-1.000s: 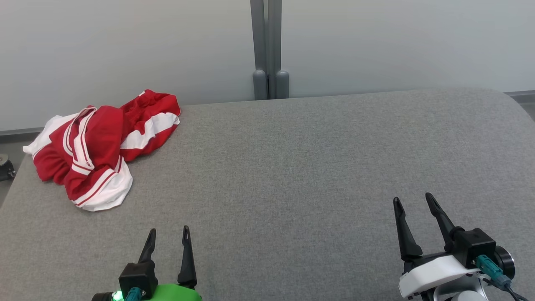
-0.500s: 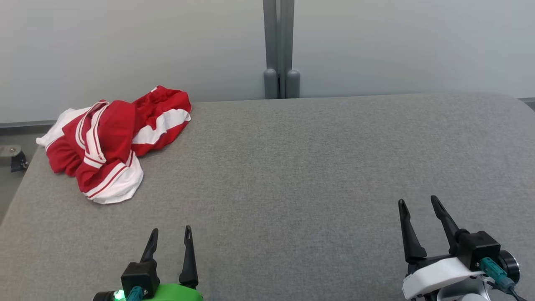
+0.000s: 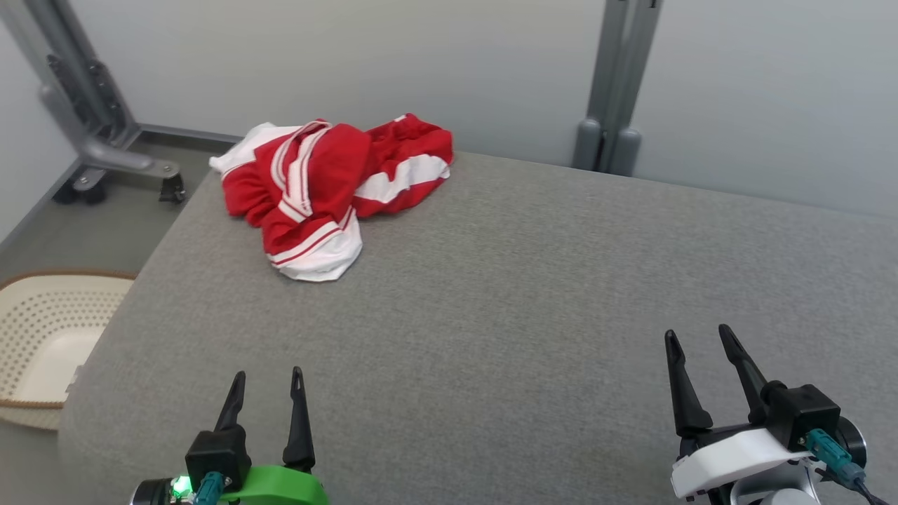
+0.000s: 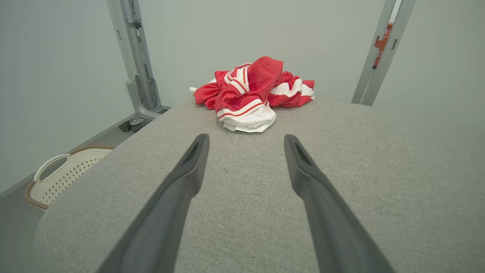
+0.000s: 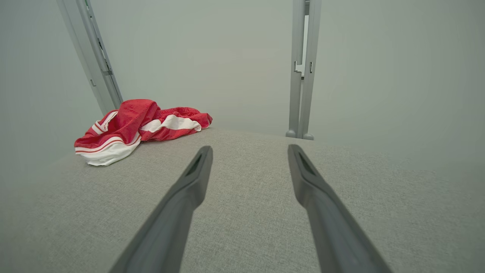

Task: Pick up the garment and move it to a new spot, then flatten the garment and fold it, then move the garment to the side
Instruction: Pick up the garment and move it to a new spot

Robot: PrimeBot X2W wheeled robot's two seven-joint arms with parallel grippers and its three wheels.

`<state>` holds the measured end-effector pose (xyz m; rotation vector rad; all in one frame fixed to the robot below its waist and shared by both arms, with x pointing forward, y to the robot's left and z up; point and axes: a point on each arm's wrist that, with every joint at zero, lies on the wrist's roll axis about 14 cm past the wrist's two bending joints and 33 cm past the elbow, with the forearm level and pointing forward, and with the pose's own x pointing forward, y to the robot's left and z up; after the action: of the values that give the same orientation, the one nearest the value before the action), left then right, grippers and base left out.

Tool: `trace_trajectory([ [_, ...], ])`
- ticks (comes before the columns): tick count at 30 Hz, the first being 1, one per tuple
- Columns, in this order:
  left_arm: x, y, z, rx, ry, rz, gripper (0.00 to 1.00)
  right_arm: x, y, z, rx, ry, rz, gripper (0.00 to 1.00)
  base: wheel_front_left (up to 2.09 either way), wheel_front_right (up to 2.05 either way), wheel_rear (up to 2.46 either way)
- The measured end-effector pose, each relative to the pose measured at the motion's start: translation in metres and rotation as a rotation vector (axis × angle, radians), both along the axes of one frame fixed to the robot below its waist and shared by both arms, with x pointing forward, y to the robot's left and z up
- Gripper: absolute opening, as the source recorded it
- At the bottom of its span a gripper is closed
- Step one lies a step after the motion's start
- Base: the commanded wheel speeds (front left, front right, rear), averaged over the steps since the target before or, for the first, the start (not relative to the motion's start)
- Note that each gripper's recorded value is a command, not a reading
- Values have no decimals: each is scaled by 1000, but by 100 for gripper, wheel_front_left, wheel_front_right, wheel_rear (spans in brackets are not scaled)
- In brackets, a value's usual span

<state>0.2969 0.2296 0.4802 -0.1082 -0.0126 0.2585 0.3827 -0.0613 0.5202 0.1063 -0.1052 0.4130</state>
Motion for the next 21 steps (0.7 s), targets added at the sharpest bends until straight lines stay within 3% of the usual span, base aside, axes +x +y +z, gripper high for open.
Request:
trace_trajectory([
  [9,-58,70,5,-3,-14,291,100,9,100,8,0,-25,275,100,0,0,0],
  [21,-77,87,1,7,17,381,100,15,130,-6,5,12,354,100,0,0,0],
])
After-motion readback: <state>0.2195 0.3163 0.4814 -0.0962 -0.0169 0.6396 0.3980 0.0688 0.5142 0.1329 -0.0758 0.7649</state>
